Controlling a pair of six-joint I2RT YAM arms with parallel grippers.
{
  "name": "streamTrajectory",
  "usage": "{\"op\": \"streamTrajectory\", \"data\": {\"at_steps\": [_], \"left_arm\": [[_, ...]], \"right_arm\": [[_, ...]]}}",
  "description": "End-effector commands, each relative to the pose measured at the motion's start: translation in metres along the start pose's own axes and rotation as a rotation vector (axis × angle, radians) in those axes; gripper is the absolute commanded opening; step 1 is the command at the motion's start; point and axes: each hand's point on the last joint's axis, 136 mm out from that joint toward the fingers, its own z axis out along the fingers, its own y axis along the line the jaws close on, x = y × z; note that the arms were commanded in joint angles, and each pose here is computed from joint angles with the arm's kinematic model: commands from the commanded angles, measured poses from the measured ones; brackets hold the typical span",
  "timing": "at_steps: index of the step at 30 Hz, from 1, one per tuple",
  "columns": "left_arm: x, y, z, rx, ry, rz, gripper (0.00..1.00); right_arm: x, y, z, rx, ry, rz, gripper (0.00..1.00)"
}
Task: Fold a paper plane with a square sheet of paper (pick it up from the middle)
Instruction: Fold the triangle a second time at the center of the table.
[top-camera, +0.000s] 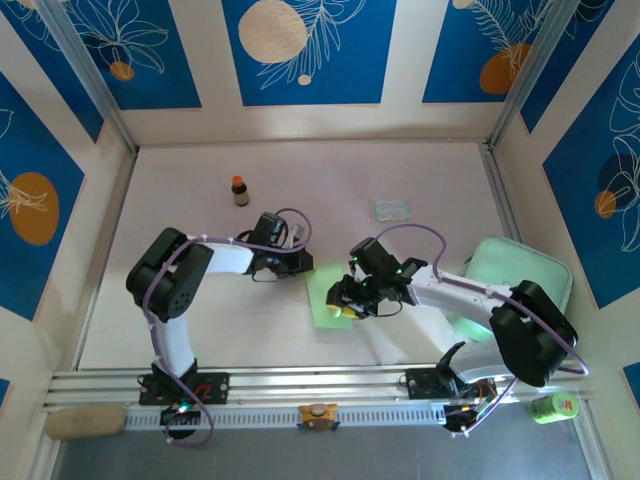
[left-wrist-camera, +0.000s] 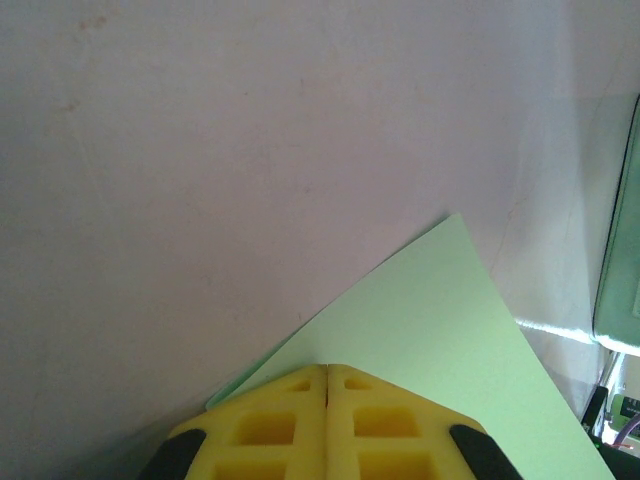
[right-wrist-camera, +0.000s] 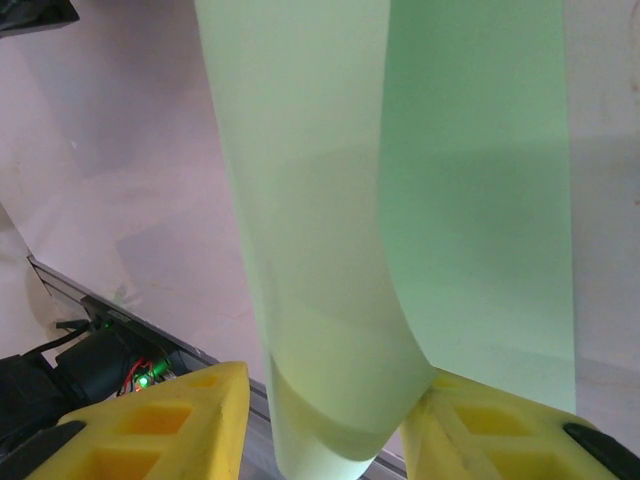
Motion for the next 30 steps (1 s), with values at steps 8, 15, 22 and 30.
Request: {"op": "streamTrajectory", "data": {"at_steps": [8,15,22,30], "left_arm": [[0.025,0.024,-0.001,-0.063,0.066,-0.074,0.06],[0.024,0.023,0.0,-0.053,0.066,-0.075,0.06],[0.024,0.021,0.001,-0.042,0.066,-0.077,0.07],[0.015,0.003,-0.008,0.003,0.034,-0.054,0.19]], "right_arm": [[-0.017,0.01,-0.002,-0.103,-0.015,-0.081,0.54],[-0.034,0.013,-0.007,-0.216,-0.045,-0.111,0.54],[-0.037,0.007,0.005,-0.259,-0.005,-0.095,0.45],[-0.041,-0.014,0.016,-0.21,0.017,-0.073,0.31]]}}
